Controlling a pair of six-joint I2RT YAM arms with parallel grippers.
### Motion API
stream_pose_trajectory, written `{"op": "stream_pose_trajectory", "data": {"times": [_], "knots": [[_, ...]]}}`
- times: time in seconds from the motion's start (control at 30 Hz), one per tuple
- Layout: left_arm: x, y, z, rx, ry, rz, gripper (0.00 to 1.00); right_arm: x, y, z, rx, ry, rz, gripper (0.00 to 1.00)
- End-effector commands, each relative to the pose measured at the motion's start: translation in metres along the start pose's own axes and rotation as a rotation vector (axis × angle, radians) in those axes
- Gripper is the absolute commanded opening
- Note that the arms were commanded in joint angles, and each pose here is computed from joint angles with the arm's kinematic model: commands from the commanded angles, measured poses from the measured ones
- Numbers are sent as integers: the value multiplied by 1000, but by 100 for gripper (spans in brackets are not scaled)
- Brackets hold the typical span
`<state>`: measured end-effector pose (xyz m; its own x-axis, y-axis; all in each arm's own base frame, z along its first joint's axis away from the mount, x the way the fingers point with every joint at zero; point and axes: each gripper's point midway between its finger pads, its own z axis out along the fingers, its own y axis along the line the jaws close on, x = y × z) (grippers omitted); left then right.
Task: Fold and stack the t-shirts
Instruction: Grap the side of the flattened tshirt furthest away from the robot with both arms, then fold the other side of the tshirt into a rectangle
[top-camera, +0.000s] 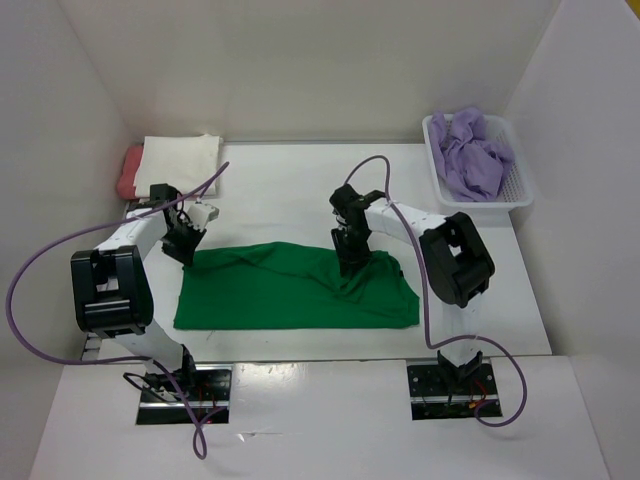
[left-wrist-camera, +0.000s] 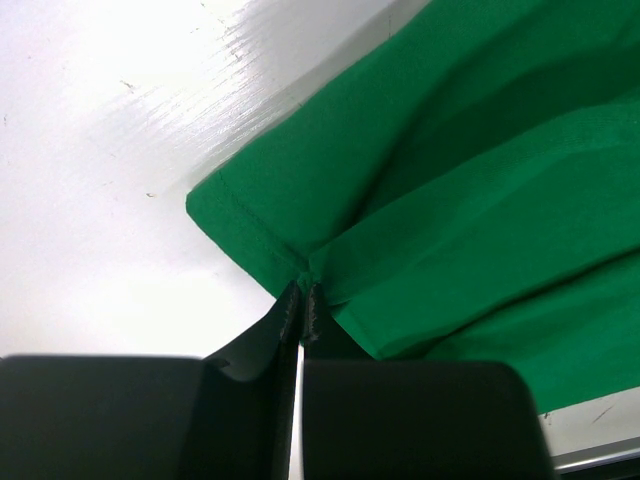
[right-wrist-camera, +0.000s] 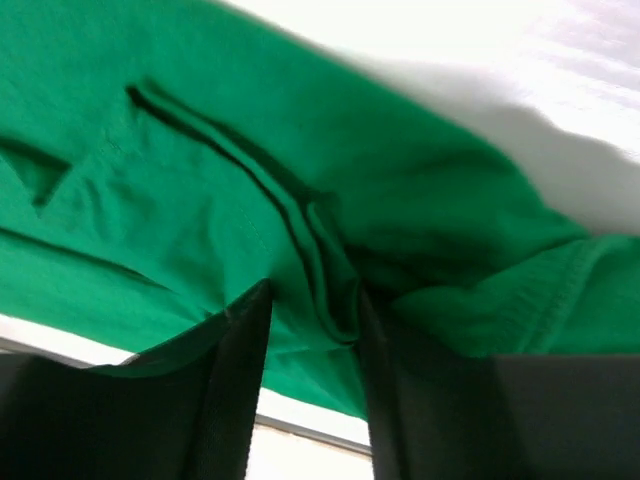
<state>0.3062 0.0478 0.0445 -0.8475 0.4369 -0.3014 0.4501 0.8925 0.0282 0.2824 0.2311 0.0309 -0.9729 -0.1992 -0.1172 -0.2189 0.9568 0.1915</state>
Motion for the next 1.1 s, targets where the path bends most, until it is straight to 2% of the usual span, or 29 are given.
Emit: {"op": "stream_pose_trajectory", "data": {"times": [0.0, 0.1, 0.13, 0.17, 0.27, 0.33, 0.37, 0.43, 0.47, 0.53, 0.6, 0.73, 0.8, 0.83, 0.93, 1.07], "knots": [[-1, 2, -1, -9, 1, -13, 0, 8, 7, -5, -32, 5, -28, 35], [-4, 5, -3, -22, -1, -11, 0, 9, 5, -9, -23, 2, -37, 17], [-4, 5, -3, -22, -2, -22, 0, 11, 4, -9, -20, 12, -35, 3], [-8, 7, -5, -29, -11, -20, 0, 5, -1, -11, -7, -5, -23, 0], [-28, 17, -12, -58, -73, -22, 0, -31, -10, -32, 13, -112, 6, 0], [-56, 33, -25, -104, -158, -15, 0, -59, -35, -50, 51, -171, 62, 0], [-67, 39, -31, -125, -192, -21, 0, -90, -39, -71, 60, -253, 68, 0], [-97, 57, -47, -182, -282, -15, 0, -119, -77, -88, 150, -307, 133, 0], [-109, 59, -49, -192, -309, -16, 0, -147, -79, -115, 136, -393, 150, 0], [-132, 71, -67, -241, -384, -2, 0, -175, -89, -143, 93, -473, 185, 0], [-142, 72, -72, -253, -413, 13, 0, -181, -88, -150, 90, -492, 174, 0], [-141, 56, -67, -234, -401, 105, 0, -163, -83, -148, 80, -480, 163, 0], [-120, 49, -52, -220, -346, 125, 0, -141, -79, -132, 83, -435, 149, 0], [-114, 48, -51, -226, -333, 131, 0, -135, -78, -142, 78, -457, 147, 0], [-90, 42, -35, -217, -267, 142, 0, -107, -68, -136, 44, -424, 136, 0], [-71, 31, -32, -184, -215, 159, 0, -71, -50, -125, 32, -378, 102, 0]]}}
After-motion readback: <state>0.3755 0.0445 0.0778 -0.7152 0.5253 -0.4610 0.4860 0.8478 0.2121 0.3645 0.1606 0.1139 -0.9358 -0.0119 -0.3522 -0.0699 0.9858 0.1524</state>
